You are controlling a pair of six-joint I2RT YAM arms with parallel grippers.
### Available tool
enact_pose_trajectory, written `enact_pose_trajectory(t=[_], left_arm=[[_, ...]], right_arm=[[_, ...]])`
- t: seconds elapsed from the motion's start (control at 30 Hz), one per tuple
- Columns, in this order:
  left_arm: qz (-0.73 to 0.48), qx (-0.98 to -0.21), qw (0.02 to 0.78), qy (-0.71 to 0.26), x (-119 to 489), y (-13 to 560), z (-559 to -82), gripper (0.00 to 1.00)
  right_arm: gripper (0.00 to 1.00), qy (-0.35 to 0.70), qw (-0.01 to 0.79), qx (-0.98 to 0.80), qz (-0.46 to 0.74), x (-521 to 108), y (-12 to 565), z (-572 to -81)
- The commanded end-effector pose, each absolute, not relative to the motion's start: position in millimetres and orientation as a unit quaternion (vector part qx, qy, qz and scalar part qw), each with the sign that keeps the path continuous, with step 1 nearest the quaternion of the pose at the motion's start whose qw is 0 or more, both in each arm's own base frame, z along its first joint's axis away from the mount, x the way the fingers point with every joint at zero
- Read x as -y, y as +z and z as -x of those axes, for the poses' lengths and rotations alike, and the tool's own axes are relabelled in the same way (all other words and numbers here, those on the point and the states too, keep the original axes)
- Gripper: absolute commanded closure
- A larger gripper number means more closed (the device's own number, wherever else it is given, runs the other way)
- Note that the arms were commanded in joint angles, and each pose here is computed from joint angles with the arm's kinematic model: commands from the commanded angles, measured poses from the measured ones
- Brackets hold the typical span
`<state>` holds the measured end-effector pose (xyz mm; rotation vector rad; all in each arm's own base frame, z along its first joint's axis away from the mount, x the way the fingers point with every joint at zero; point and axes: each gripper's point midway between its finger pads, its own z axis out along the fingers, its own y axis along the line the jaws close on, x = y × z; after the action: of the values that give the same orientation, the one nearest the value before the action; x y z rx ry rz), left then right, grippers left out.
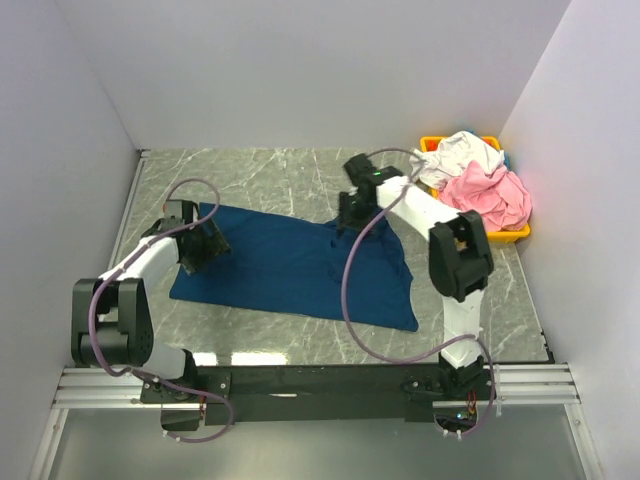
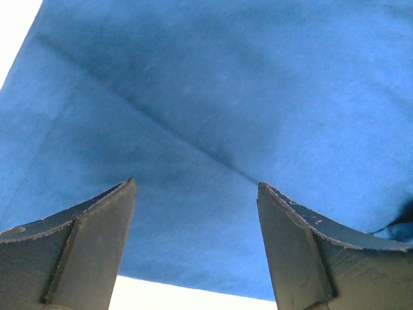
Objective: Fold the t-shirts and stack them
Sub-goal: Fold the tshirt
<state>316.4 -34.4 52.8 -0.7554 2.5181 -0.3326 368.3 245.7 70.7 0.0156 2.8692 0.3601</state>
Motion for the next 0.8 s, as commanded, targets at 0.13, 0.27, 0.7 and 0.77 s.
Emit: enact_pose_trajectory(t=[0.13,0.27,0.7,0.77], left_arm=[[0.239,-0.922,0.271,-0.137,52.7,56.9,-351.8,0.18],[0.243,-0.922,0.265,-0.144,55.5,52.4,-351.9,0.18],[0.242,-0.928,0.249,-0.138,55.0,43.5,-344.9,0.18],[0.242,-0.928,0.248,-0.139,55.2,43.2,-344.3,0.18]], right_arm=[[0.42,0.123,0.192,-0.972,-0.053,-162.5,97.4,-404.9],[0.42,0.136,0.183,-0.972,-0.051,-149.8,85.9,-409.9],[0.43,0.168,0.153,-0.973,-0.035,-157.0,46.9,-413.2],[0.43,0.166,0.150,-0.974,-0.031,-156.8,45.1,-414.2]])
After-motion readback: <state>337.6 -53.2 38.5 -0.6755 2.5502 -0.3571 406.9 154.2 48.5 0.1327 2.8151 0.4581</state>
